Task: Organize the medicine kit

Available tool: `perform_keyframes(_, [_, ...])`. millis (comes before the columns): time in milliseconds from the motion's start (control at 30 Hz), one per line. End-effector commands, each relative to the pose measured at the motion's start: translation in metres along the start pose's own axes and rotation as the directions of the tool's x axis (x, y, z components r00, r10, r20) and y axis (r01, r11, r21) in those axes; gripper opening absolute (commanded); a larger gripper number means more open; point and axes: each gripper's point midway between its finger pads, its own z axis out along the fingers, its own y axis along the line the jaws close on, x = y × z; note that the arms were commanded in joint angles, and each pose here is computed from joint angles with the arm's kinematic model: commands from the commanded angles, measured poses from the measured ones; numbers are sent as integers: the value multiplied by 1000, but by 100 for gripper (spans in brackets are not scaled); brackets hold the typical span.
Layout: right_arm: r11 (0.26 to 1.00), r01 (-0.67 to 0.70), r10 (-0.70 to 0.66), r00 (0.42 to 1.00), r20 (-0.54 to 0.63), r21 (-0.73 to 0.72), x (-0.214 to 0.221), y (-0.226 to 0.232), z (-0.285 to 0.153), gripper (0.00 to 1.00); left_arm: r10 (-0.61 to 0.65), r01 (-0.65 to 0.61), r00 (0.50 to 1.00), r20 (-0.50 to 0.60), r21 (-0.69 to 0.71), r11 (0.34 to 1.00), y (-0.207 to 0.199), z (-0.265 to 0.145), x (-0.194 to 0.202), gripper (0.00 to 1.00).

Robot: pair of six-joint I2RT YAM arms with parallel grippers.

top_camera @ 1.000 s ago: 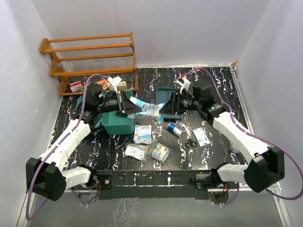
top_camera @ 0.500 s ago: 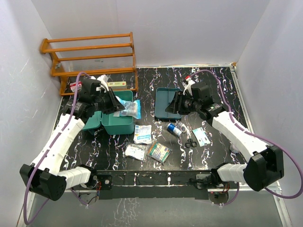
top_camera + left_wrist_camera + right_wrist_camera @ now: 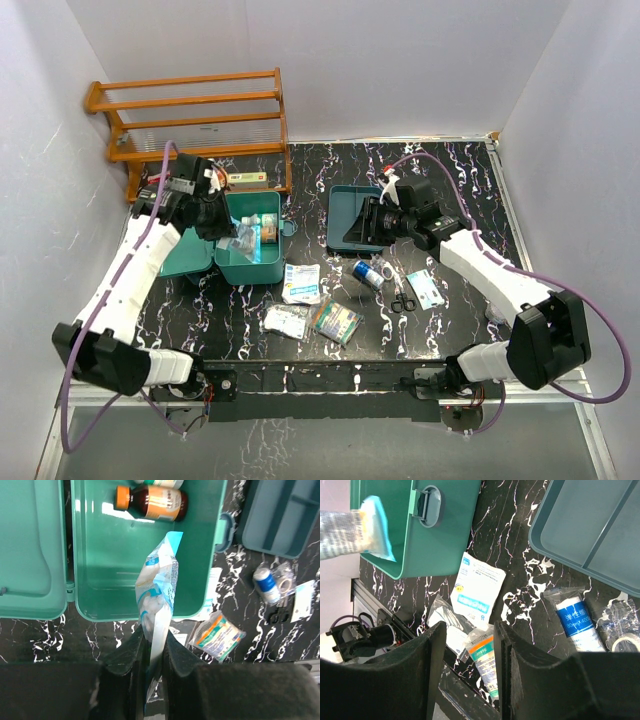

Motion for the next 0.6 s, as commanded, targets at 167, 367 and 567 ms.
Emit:
perform_keyframes(167, [1000,11,-10,1000,10,-24,-9,3,10,40,4,10,977,-215,65,998,-9,42,12,13])
perform_keyframes(367, [995,44,-53,993,102,91,-35,-13,12,39,-5,33,948,-319,83,996,-14,66,24,13])
perform_keyframes(567, [966,73,-127,970,208,249,-70,-33,8,39,-1,47,928,-372,112,993,-15,84,35,17])
